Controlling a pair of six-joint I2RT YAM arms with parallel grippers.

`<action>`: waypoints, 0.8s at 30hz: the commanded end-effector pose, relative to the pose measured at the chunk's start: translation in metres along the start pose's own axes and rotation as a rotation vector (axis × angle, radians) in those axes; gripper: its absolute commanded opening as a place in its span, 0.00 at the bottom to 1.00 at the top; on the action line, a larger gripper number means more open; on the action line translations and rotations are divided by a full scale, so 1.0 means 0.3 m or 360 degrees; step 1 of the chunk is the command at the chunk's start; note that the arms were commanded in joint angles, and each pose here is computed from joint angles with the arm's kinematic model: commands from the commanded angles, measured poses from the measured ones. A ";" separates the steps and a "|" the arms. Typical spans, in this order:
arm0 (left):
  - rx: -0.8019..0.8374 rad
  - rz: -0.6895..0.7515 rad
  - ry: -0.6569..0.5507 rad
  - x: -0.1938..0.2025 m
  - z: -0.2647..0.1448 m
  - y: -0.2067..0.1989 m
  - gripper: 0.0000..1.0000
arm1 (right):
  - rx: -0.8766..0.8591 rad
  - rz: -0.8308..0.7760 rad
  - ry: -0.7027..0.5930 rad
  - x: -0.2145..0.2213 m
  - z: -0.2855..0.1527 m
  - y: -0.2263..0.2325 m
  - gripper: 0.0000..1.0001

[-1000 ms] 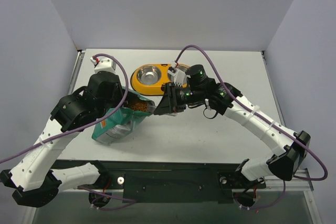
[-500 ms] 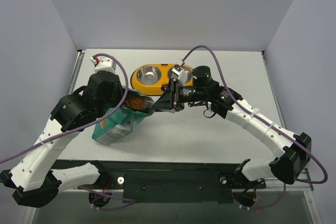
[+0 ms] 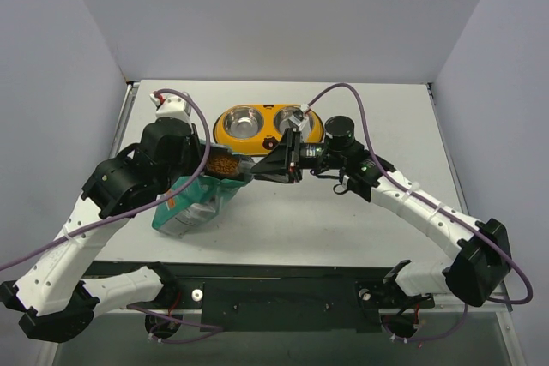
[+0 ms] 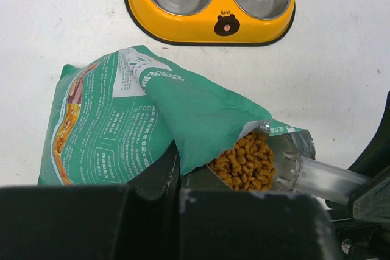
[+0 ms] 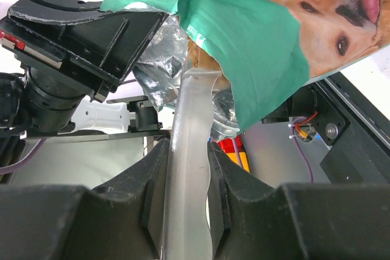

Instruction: Serve the pet food

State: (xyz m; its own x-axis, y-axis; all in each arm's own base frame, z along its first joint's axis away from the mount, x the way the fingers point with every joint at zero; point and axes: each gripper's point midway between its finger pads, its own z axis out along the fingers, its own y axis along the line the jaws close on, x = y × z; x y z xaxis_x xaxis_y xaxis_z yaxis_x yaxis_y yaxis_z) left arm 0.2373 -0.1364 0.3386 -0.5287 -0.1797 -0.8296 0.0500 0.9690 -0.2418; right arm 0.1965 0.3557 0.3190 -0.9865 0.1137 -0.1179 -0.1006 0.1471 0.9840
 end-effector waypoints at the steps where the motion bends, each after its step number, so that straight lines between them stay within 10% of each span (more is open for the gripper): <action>1: 0.0310 -0.0251 -0.0437 -0.257 -0.120 -0.110 0.00 | -0.0102 -0.0195 -0.0142 -0.033 -0.061 0.105 0.00; 9: 0.0265 -0.0293 -0.0486 -0.271 -0.135 -0.081 0.00 | -0.0107 -0.0194 -0.0156 -0.043 -0.056 0.102 0.00; 12: 0.0247 -0.0320 -0.0500 -0.279 -0.139 -0.072 0.00 | -0.0500 -0.0023 -0.0114 -0.076 -0.021 0.231 0.00; 24: 0.0228 -0.0327 -0.0530 -0.301 -0.154 -0.063 0.00 | -0.0260 -0.0091 -0.0158 -0.048 -0.059 0.121 0.00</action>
State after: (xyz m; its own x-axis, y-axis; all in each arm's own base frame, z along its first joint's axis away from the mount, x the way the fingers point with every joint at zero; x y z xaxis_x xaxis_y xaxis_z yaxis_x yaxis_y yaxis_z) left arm 0.2367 -0.1243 0.3459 -0.4904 -0.1975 -0.8488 0.0174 0.9715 -0.2362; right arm 0.2031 0.3571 0.3171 -0.9900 0.1406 -0.0124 -0.0061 0.0447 0.9990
